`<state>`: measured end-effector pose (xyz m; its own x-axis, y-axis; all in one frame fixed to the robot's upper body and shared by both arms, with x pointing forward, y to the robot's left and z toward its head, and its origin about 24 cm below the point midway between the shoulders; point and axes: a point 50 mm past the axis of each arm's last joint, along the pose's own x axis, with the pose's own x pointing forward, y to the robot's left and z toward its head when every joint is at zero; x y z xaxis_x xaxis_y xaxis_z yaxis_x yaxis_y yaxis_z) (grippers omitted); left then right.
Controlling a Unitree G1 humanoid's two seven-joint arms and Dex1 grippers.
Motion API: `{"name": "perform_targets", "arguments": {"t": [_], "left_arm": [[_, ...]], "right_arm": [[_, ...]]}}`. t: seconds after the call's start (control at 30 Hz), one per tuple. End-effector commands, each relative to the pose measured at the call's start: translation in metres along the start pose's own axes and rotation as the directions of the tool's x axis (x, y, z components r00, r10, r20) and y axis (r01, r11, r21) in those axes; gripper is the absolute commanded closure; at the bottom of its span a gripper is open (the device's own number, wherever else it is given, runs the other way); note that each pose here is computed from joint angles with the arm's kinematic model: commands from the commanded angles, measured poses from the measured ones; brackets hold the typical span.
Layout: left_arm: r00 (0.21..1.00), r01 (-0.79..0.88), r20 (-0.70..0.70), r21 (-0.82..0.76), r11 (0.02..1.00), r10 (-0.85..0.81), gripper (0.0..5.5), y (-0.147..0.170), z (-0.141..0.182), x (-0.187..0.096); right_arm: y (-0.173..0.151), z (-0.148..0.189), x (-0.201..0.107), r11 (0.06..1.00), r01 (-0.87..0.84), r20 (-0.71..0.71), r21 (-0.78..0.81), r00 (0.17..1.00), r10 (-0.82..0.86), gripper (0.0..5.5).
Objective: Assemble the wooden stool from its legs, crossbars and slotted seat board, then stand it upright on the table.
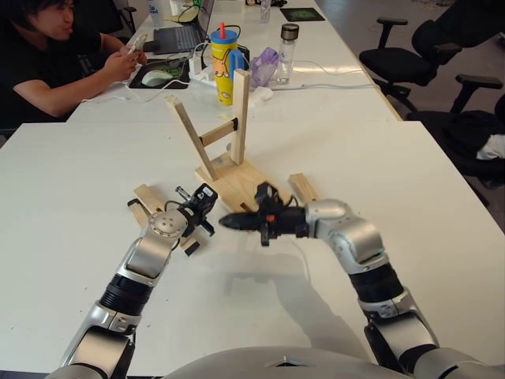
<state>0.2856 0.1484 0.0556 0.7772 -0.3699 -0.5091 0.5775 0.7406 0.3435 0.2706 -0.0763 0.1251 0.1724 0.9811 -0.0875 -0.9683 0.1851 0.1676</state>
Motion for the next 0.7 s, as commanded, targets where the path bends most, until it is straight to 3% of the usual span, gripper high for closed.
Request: {"name": "perform_targets", "arguments": {"t": [0.03,0.13,0.37,0.7], "left_arm": [[1.000,-0.031,-0.002,0.013,0.999,0.032,5.48,0.011,0.001,0.001],[0.999,-0.038,0.005,0.018,0.999,0.037,5.48,0.013,0.004,0.006],[1.000,-0.008,0.012,0.064,0.998,0.007,5.48,0.009,0.008,0.020],[1.000,0.019,-0.018,0.086,0.996,-0.018,5.48,0.000,0.005,0.042]], "right_arm": [[-0.044,0.001,-0.016,0.931,0.312,-0.139,-0.188,0.930,-0.339,5.50],[-0.069,-0.030,-0.021,0.863,0.393,-0.289,-0.316,0.827,-0.482,5.50],[-0.083,-0.071,-0.027,0.847,0.380,-0.443,-0.372,0.729,-0.522,5.50],[-0.047,-0.103,-0.022,0.963,0.165,-0.681,-0.213,0.682,-0.268,5.50]]}}
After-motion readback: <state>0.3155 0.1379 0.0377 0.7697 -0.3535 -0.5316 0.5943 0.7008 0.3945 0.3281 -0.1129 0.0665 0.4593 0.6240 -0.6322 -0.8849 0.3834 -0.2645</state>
